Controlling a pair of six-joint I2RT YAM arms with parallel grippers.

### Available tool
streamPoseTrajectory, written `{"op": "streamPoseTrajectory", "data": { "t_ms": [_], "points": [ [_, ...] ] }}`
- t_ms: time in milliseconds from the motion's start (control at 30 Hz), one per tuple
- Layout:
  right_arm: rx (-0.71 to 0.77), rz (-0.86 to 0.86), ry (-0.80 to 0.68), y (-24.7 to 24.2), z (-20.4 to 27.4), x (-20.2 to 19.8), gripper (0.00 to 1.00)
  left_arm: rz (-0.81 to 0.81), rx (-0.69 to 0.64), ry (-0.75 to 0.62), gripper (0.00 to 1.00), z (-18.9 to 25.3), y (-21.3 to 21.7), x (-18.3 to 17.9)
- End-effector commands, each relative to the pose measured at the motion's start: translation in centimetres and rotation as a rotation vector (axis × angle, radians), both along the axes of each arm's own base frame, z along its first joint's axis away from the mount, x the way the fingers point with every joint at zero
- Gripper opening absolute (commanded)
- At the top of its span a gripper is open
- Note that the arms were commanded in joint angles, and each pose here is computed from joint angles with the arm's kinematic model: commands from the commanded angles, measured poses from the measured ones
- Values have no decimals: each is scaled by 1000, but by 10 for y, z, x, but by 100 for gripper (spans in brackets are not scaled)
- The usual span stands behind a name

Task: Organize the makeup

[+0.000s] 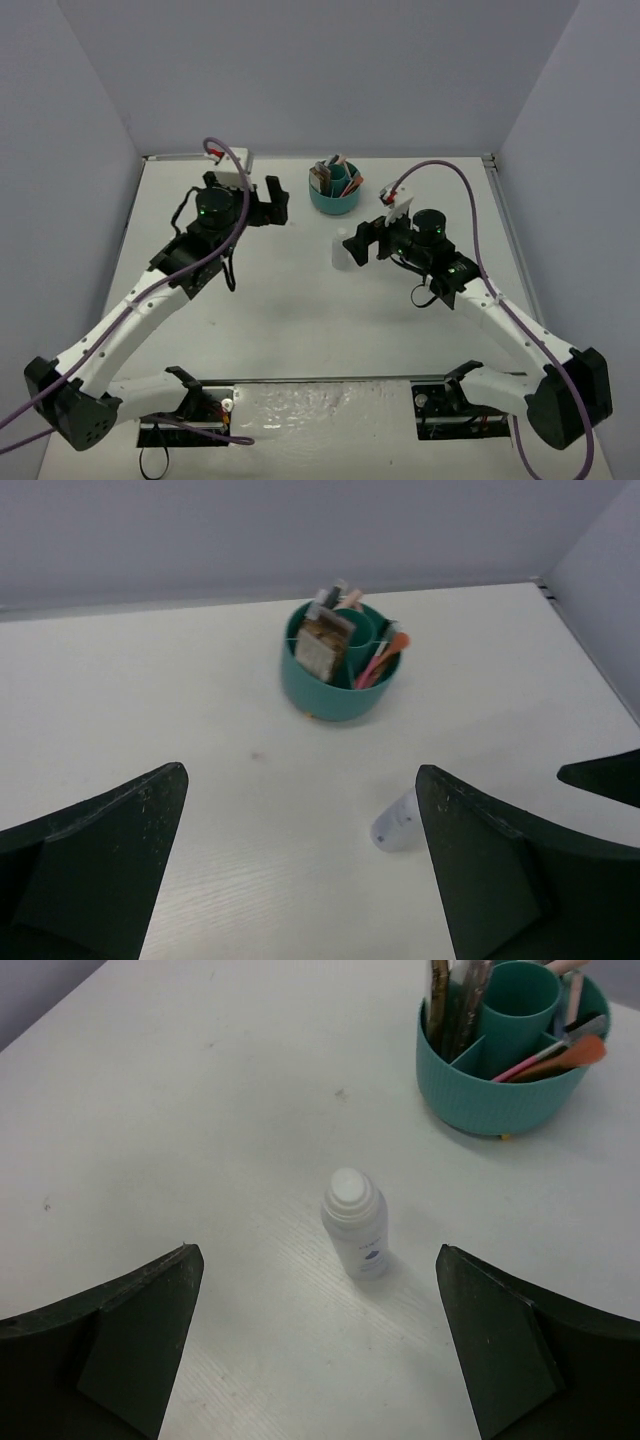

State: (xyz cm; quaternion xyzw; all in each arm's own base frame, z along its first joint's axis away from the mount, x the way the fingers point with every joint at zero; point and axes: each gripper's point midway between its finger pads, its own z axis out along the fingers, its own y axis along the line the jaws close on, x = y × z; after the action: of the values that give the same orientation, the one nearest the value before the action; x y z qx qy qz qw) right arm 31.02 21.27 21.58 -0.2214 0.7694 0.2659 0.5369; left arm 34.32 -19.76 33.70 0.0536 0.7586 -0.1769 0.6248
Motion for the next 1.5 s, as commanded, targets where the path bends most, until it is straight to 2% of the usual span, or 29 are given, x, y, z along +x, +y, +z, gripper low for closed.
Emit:
{"op": "streamPoseTrajectory", "data": {
  "t_ms": [0, 133, 333, 600, 700, 900, 1000, 1067, 1200, 1467],
  "points": [
    [-20, 14, -109, 26, 7, 31, 100, 123, 71, 134, 97, -22, 70, -29],
    [-46, 25, -72, 38, -19, 45, 100, 197, 99, 177, 97, -31, 110, -50],
    [-89, 14, -75, 54, -43, 61, 97, 226, 197, 246, 97, -55, 139, -66],
    [-121, -9, -85, 61, -61, 71, 79, 262, 232, 272, 97, -77, 158, -68],
    [-136, -17, -74, 61, -69, 69, 65, 267, 222, 280, 97, -83, 160, -68],
    [-141, -55, -88, 55, -66, 71, 16, 257, 174, 290, 97, -88, 161, -69],
    [-156, -56, -78, 54, -59, 72, 1, 261, 180, 290, 97, -89, 163, -70],
    [-159, -61, -85, 54, -52, 73, 0, 262, 182, 289, 97, -89, 163, -70],
    [-169, -115, -179, 49, 8, 94, 0, 271, 190, 296, 97, -92, 165, -71],
    [-164, -247, -278, 17, 109, 162, 0, 258, 201, 298, 97, -93, 165, -72]
  ]
}}
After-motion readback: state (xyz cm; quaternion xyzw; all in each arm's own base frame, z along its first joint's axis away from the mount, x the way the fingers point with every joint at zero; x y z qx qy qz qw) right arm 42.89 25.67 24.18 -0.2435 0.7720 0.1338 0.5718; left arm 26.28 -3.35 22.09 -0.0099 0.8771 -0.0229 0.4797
